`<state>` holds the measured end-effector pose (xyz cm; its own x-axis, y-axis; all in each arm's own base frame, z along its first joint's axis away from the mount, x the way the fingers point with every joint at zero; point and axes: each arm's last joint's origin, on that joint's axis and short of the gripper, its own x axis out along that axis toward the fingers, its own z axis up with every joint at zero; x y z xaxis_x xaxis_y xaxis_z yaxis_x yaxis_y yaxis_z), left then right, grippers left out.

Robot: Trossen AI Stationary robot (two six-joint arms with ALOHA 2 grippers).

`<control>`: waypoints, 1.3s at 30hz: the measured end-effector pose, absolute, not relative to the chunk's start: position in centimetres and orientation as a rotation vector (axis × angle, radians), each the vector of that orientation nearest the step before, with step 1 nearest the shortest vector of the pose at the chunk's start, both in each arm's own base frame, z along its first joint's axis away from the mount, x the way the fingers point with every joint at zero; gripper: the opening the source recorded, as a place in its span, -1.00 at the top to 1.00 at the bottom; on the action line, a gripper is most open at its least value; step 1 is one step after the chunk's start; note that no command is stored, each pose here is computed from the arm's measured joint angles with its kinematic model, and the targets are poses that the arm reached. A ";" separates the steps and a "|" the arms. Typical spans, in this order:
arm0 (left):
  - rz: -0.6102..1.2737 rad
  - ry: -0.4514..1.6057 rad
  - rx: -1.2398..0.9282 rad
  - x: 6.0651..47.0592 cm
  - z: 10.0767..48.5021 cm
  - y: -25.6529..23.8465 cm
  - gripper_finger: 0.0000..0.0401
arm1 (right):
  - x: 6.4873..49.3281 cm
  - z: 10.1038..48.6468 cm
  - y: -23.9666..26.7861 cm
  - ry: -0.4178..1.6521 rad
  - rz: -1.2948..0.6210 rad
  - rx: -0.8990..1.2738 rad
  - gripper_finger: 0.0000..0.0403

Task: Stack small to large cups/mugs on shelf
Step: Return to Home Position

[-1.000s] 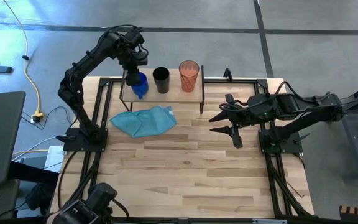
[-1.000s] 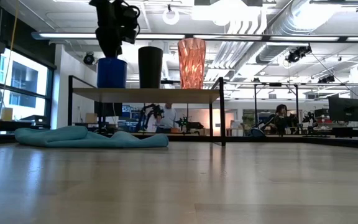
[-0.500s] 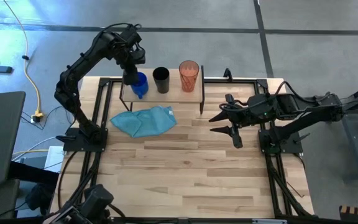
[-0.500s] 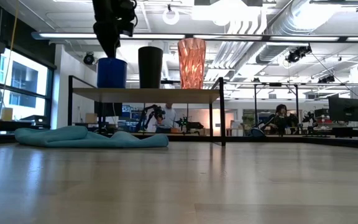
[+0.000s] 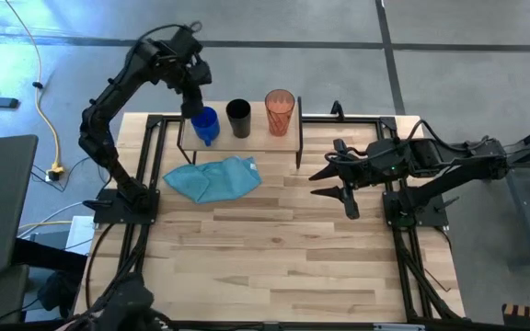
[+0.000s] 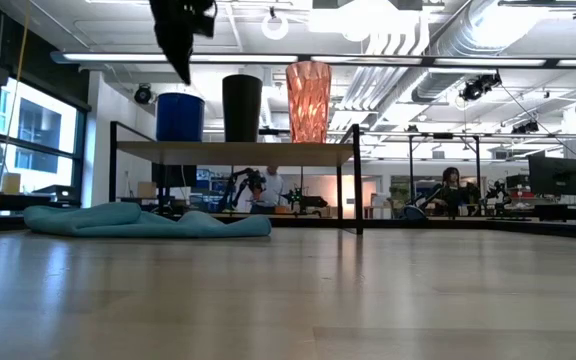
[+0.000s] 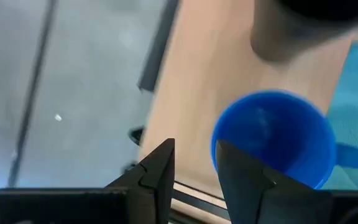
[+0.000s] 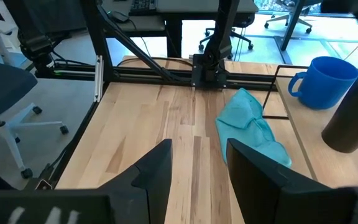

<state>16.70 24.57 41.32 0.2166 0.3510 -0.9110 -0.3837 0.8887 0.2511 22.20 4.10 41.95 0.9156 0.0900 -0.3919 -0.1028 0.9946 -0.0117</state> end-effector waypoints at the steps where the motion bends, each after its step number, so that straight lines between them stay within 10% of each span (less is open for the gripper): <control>1: 0.521 1.229 -0.016 16.6 42.0 24.5 0.47 | 22.2 41.9 4.1 0.402 0.099 -0.033 0.28; 8: 0.575 1.064 0.049 16.0 46.3 23.3 0.47 | 22.2 42.0 4.1 0.397 0.100 -0.036 0.28; 39: 0.415 1.218 -0.154 20.6 42.1 19.9 0.47 | 22.2 42.0 4.3 0.399 0.137 -0.023 0.28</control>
<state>20.58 19.90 42.05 0.2814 0.2269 -0.9324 -0.3897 0.9149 0.1050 22.19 4.31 41.99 0.9125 0.1285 -0.3885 -0.1377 0.9905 0.0043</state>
